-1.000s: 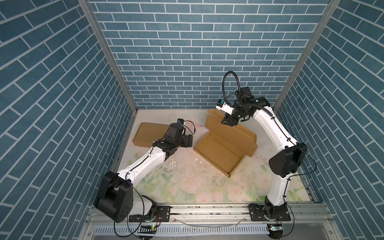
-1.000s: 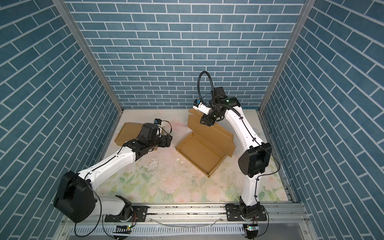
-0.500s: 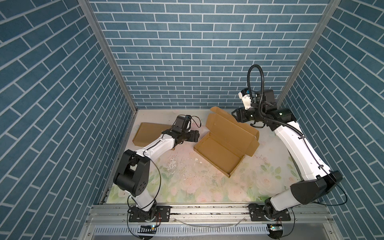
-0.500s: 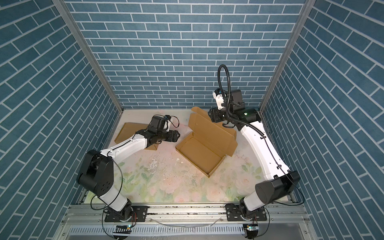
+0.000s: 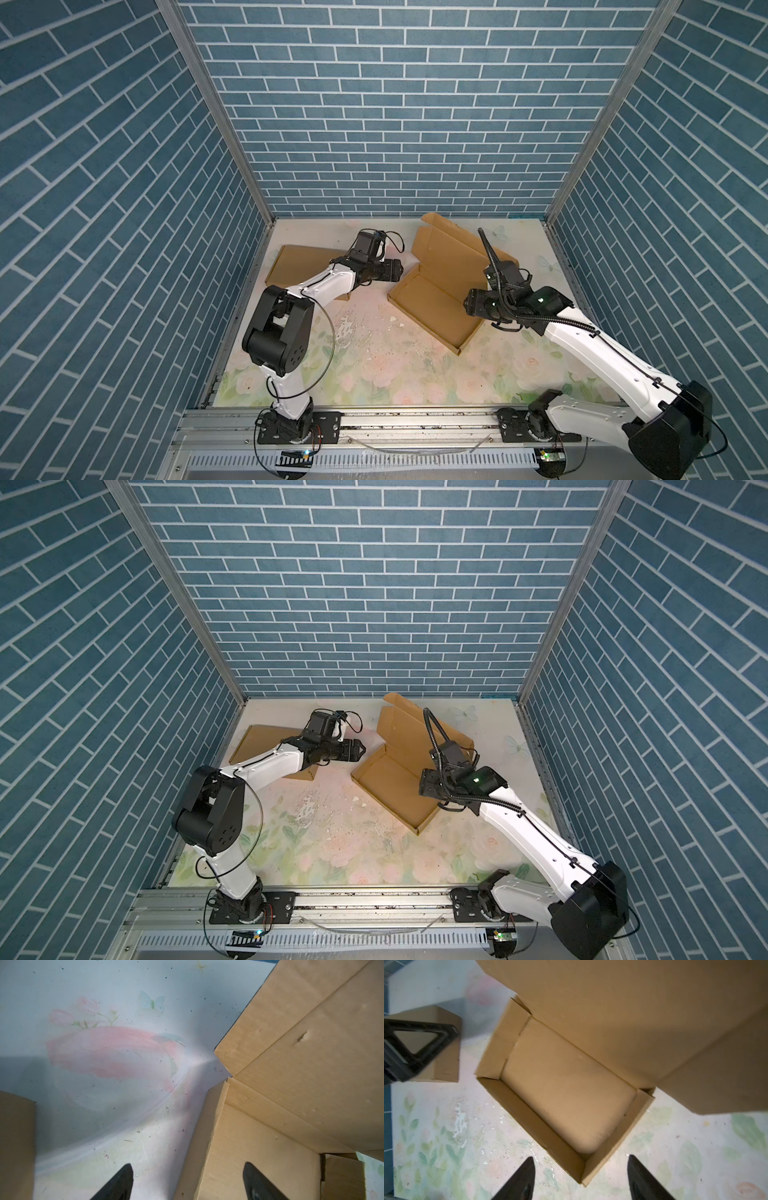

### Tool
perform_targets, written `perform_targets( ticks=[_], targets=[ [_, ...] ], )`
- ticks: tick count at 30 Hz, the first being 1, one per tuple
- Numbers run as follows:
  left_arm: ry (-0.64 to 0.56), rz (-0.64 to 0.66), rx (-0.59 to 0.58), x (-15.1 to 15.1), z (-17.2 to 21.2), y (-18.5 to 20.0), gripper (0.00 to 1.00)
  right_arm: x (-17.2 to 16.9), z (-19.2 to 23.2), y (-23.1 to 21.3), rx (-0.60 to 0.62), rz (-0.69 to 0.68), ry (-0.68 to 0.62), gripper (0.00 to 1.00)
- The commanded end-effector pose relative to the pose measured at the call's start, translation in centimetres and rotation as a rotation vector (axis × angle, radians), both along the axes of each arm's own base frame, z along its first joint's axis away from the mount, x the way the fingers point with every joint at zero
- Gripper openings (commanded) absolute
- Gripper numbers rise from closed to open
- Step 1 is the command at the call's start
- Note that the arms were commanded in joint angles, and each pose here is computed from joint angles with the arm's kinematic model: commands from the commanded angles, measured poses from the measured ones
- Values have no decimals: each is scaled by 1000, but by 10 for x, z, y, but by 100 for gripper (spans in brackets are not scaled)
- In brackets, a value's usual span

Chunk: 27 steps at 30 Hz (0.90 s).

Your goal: Fold the paper box

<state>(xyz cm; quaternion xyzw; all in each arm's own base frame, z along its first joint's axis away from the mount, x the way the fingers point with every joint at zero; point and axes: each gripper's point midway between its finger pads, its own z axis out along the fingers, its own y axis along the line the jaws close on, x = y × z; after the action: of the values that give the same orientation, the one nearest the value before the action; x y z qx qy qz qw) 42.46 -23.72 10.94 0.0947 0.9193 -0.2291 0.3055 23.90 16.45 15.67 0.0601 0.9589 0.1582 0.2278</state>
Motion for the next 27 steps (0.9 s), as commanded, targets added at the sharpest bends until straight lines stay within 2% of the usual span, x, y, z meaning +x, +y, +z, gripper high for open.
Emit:
perform_targets(
  ticks=[1,13,20,27],
  targets=[
    [23,-2,-41,2,-5,-5,84,-10,-28,-7,55,-138,56,73],
    [100,-3,-140,-14,-33,-17,84,-9,-73,10,127,-110,149,77],
    [144,-9,-192,-24,-48,-24,82,11,-79,13,156,-90,146,77],
    [164,-39,-202,-46,-49,-28,80,39,-79,17,107,-15,146,76]
  ],
)
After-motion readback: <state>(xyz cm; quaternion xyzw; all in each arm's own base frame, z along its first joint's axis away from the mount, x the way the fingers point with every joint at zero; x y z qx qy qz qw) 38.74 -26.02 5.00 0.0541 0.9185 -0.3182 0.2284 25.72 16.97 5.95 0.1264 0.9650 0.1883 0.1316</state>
